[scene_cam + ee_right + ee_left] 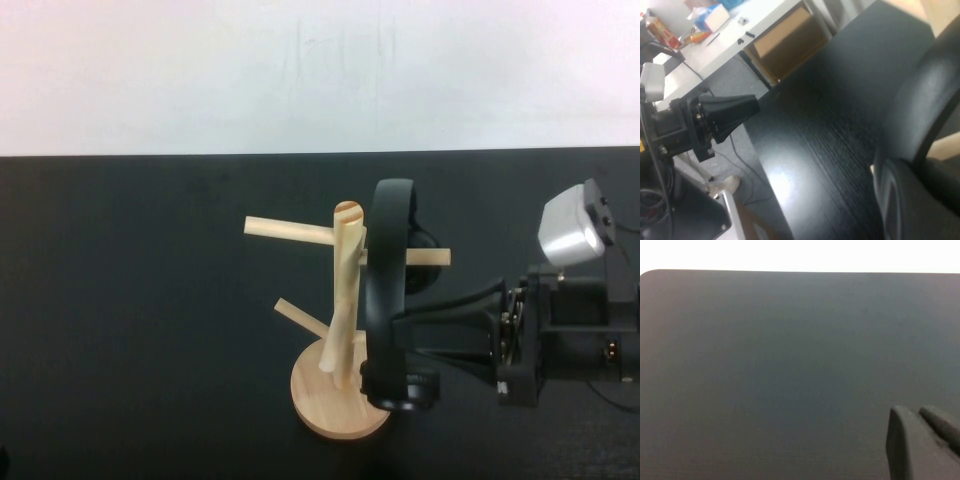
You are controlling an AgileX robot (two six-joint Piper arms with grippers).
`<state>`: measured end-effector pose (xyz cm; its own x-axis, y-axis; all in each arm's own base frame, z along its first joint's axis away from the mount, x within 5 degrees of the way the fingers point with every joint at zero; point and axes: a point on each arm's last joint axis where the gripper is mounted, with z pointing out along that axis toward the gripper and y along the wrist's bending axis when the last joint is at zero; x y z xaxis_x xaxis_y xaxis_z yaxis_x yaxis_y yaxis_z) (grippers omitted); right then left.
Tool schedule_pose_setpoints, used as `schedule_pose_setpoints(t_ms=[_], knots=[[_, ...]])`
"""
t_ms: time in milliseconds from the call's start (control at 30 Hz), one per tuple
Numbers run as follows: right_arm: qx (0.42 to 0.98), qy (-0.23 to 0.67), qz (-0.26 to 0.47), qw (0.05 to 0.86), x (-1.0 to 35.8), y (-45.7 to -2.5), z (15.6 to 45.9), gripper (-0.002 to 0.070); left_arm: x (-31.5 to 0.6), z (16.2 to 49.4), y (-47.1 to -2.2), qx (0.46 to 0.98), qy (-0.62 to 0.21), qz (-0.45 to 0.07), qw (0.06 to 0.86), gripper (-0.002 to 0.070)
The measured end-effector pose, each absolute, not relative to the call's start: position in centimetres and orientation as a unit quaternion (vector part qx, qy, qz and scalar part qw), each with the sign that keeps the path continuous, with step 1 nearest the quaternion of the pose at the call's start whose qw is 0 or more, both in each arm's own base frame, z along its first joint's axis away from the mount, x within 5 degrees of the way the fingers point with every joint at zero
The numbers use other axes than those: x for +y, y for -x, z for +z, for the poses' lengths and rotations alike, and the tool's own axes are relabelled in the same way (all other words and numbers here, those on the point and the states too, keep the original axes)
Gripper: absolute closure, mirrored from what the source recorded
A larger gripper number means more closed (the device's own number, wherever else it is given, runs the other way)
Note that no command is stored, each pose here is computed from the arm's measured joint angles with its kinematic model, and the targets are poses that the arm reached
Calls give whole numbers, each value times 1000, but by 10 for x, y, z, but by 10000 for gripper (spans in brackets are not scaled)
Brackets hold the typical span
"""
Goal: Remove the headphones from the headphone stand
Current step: Place the headphones on the table
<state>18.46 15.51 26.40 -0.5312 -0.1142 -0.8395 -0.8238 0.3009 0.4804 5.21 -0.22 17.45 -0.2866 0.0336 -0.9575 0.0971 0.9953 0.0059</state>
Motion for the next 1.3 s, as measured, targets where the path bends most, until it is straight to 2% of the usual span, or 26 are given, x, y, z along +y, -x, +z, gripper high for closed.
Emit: schedule_pose_setpoints(t_ms=[633, 1067, 1167, 1300], knots=[[721, 345, 445, 403, 142, -167, 287, 654, -2, 175, -52, 802, -41, -27, 596, 673], [766, 308, 373, 423, 86, -151, 306, 655, -2, 175, -52, 802, -41, -27, 596, 673], [788, 273, 345, 432, 71, -150, 308, 655, -2, 175, -52, 802, -41, -27, 596, 673], [834, 170, 308, 424, 51, -157, 303, 657, -2, 175, -52, 802, -41, -27, 596, 673]])
